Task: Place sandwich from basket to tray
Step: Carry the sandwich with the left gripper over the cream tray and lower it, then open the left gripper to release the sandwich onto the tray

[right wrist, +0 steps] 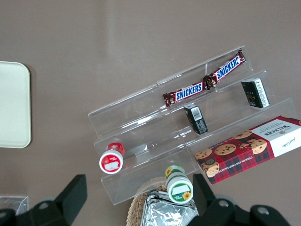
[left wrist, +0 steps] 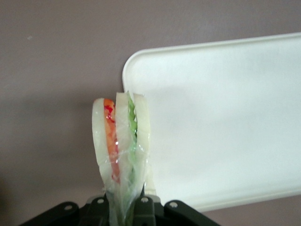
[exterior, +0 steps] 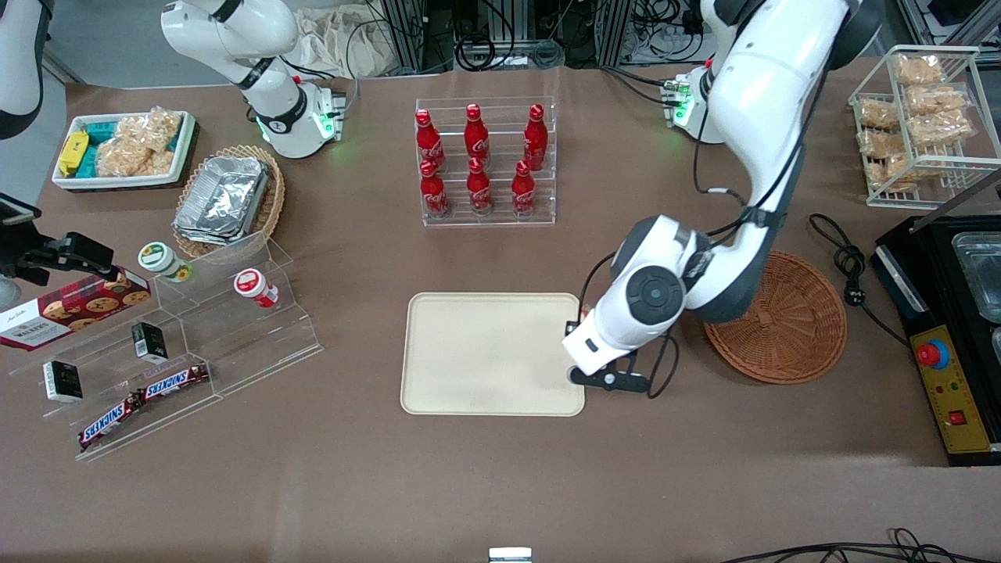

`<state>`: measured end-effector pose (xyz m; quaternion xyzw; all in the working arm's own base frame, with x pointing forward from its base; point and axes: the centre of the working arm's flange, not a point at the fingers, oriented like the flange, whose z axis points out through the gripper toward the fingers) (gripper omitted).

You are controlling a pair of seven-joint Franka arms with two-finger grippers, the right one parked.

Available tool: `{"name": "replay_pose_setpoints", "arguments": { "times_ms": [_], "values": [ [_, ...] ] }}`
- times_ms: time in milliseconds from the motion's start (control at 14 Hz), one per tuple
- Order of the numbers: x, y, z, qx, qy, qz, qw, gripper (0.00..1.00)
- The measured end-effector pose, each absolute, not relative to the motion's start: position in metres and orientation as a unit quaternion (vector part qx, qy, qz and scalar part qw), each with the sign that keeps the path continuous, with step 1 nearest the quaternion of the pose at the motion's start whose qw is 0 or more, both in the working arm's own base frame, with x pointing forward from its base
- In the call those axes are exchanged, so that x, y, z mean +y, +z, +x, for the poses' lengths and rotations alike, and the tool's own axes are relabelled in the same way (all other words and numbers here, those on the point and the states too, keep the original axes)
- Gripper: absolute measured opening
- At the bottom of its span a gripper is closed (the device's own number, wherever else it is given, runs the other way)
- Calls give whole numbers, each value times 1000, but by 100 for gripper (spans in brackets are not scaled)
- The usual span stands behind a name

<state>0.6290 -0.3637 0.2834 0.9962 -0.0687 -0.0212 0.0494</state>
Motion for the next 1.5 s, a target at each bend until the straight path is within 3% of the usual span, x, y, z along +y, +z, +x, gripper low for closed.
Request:
{"name": "replay_pose_setpoints", "arguments": {
  "times_ms": [429,643,857,1000,1143,1286,1500],
  "values": [
    [-393,242,628,-67,16,995,76,18],
    [-397,227,624,-56,13,995,77,18],
    [-398,226,623,-23,6,997,72,43],
    [-396,237,622,-20,-17,998,56,63],
    [-388,279,624,-20,-36,999,35,83],
    [-367,346,630,-12,-34,999,21,99],
    [-301,440,643,16,-10,1000,18,100]
  ]
}}
